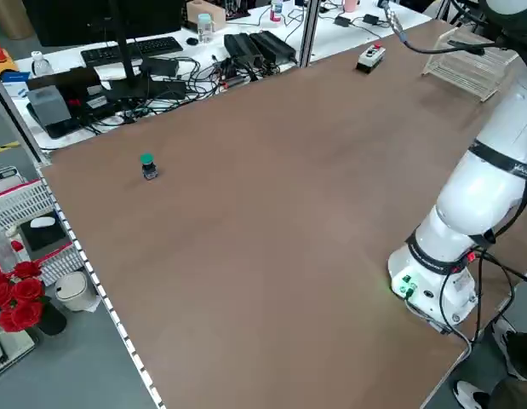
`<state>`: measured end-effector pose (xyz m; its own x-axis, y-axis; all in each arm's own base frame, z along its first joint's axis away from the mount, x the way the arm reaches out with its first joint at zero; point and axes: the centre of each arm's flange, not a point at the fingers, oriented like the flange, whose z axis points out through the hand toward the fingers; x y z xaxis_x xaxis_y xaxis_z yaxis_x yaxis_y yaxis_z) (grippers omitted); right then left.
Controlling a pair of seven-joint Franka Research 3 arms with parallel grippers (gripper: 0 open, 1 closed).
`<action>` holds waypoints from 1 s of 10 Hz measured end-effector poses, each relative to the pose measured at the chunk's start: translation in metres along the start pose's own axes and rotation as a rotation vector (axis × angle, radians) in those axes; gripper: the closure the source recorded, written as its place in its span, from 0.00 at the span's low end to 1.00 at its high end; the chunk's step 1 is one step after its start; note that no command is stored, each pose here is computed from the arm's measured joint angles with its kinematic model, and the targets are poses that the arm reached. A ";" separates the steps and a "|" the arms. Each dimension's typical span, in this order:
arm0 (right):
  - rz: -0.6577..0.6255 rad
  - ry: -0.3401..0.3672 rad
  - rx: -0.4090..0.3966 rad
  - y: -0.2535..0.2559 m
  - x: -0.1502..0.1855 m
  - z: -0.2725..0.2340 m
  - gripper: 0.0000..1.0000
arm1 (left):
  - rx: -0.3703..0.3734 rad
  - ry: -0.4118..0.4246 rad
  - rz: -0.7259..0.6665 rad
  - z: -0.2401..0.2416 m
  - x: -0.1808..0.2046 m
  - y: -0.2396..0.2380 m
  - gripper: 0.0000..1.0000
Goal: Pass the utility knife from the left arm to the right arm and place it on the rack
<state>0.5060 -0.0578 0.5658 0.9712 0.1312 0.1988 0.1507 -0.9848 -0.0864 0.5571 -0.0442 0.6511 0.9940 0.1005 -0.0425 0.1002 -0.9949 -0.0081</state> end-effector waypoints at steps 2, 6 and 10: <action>0.073 0.001 -0.020 -0.014 0.033 -0.029 0.00 | -0.003 0.012 0.024 -0.005 0.000 -0.002 0.00; 0.179 -0.114 -0.090 -0.037 0.065 -0.054 0.00 | -0.004 0.012 0.064 -0.005 0.000 0.000 0.00; 0.199 -0.148 -0.093 -0.030 0.061 -0.062 0.00 | -0.004 0.012 0.062 -0.005 0.000 -0.002 0.00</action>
<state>0.5496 -0.0276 0.6407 0.9975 -0.0574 0.0413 -0.0567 -0.9982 -0.0181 0.5571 -0.0424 0.6562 0.9988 0.0388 -0.0305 0.0387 -0.9992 -0.0021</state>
